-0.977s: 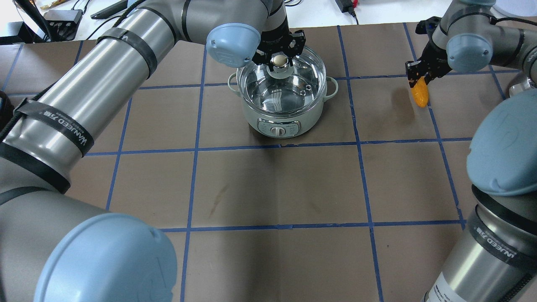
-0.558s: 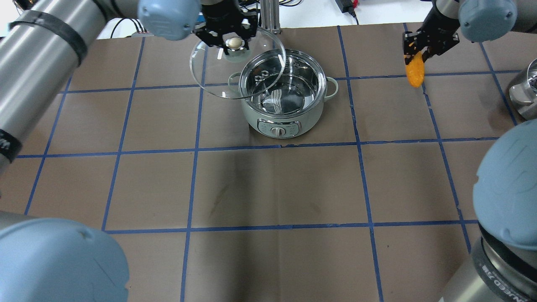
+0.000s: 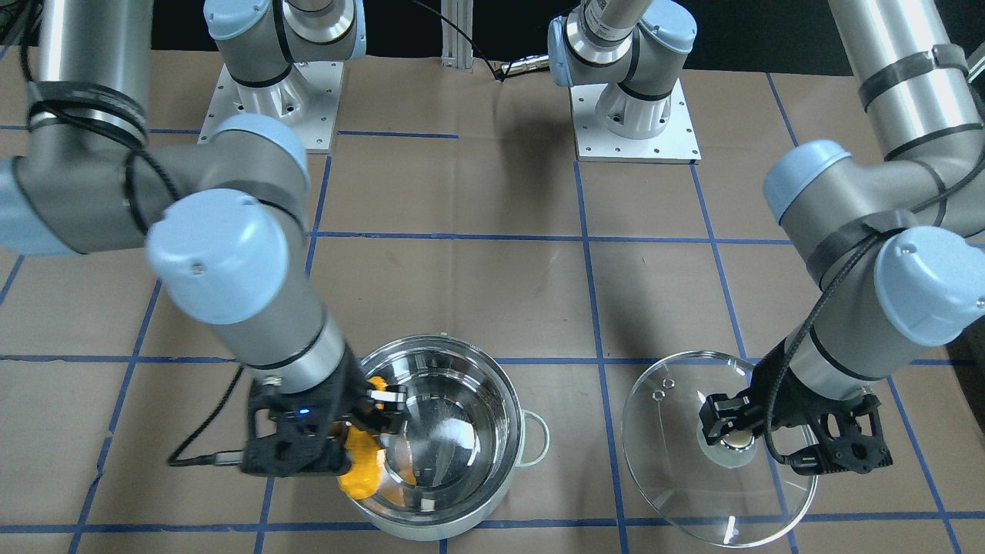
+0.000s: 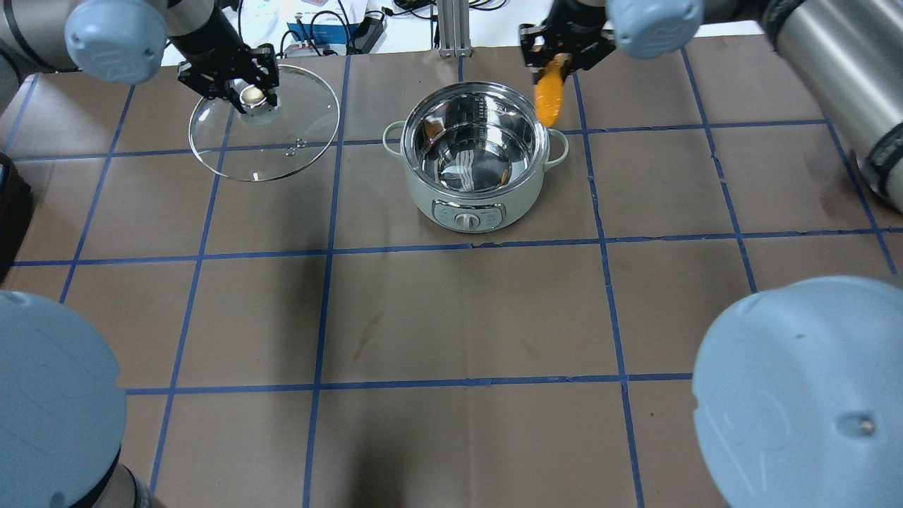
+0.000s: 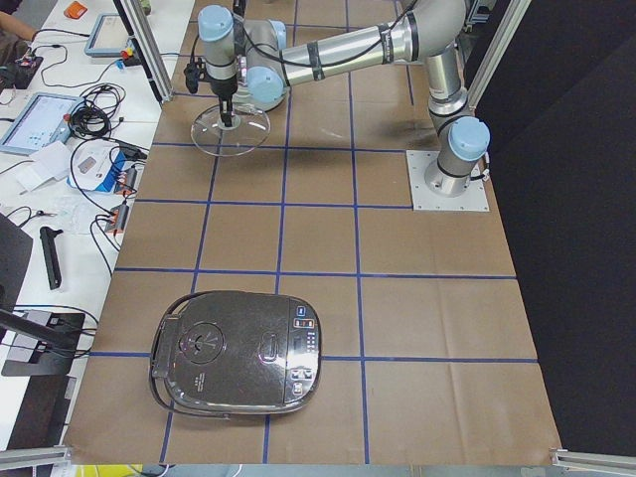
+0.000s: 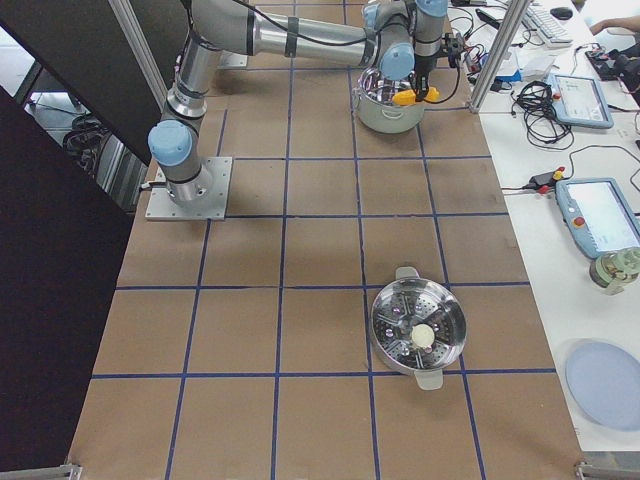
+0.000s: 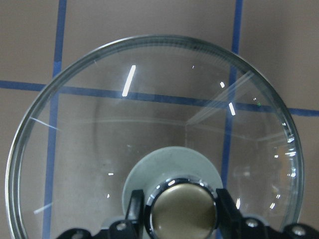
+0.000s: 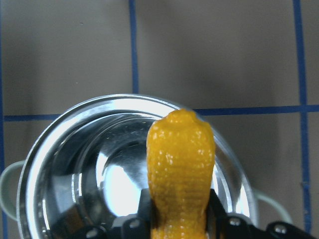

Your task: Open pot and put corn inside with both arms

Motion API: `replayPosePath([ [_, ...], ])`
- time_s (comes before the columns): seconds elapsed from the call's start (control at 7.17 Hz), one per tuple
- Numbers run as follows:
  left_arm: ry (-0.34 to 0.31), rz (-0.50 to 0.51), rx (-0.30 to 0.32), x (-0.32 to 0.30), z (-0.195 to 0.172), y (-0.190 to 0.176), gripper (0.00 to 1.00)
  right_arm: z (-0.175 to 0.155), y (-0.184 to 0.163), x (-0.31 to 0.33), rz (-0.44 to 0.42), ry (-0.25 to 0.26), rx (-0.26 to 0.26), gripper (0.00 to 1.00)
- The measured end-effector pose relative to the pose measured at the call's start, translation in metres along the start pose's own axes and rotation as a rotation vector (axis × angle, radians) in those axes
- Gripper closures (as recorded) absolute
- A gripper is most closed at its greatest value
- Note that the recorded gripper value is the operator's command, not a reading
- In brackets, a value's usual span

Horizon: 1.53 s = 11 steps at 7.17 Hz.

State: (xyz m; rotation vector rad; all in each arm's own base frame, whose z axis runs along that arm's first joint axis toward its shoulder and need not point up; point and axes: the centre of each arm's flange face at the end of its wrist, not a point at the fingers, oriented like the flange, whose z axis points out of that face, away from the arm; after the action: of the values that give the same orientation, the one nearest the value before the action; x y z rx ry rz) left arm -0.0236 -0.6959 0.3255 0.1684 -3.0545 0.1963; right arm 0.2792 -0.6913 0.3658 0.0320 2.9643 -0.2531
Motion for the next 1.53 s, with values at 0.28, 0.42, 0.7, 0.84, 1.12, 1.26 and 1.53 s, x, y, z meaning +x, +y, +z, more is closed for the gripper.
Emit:
replayPosePath([
  [0.28, -0.005, 0.003, -0.002, -0.019, 0.062, 0.009, 0.60, 0.058, 0.019, -0.036, -0.019, 0.000, -0.044, 0.76],
  [0.42, -0.006, 0.005, -0.023, -0.021, 0.079, 0.015, 0.01, 0.078, 0.024, -0.036, -0.042, 0.007, -0.063, 0.53],
  [0.7, -0.001, 0.000, -0.057, -0.023, 0.098, 0.026, 0.00, 0.102, 0.025, -0.032, -0.070, 0.032, -0.066, 0.01],
  [0.84, -0.003, -0.007, -0.062, -0.022, 0.097, 0.028, 0.00, 0.102, 0.024, -0.031, -0.070, 0.039, -0.058, 0.00],
  [1.12, -0.027, -0.006, -0.070, -0.008, 0.041, 0.034, 0.00, 0.049, 0.022, -0.035, -0.063, 0.025, 0.006, 0.00],
  [1.26, -0.042, 0.000, -0.078, 0.008, -0.007, 0.045, 0.00, -0.003, 0.029, -0.033, -0.055, 0.023, 0.030, 0.00],
  [1.53, -0.045, 0.072, -0.113, 0.070, -0.108, 0.092, 0.00, -0.126, 0.066, 0.005, 0.008, 0.049, -0.024, 0.03],
])
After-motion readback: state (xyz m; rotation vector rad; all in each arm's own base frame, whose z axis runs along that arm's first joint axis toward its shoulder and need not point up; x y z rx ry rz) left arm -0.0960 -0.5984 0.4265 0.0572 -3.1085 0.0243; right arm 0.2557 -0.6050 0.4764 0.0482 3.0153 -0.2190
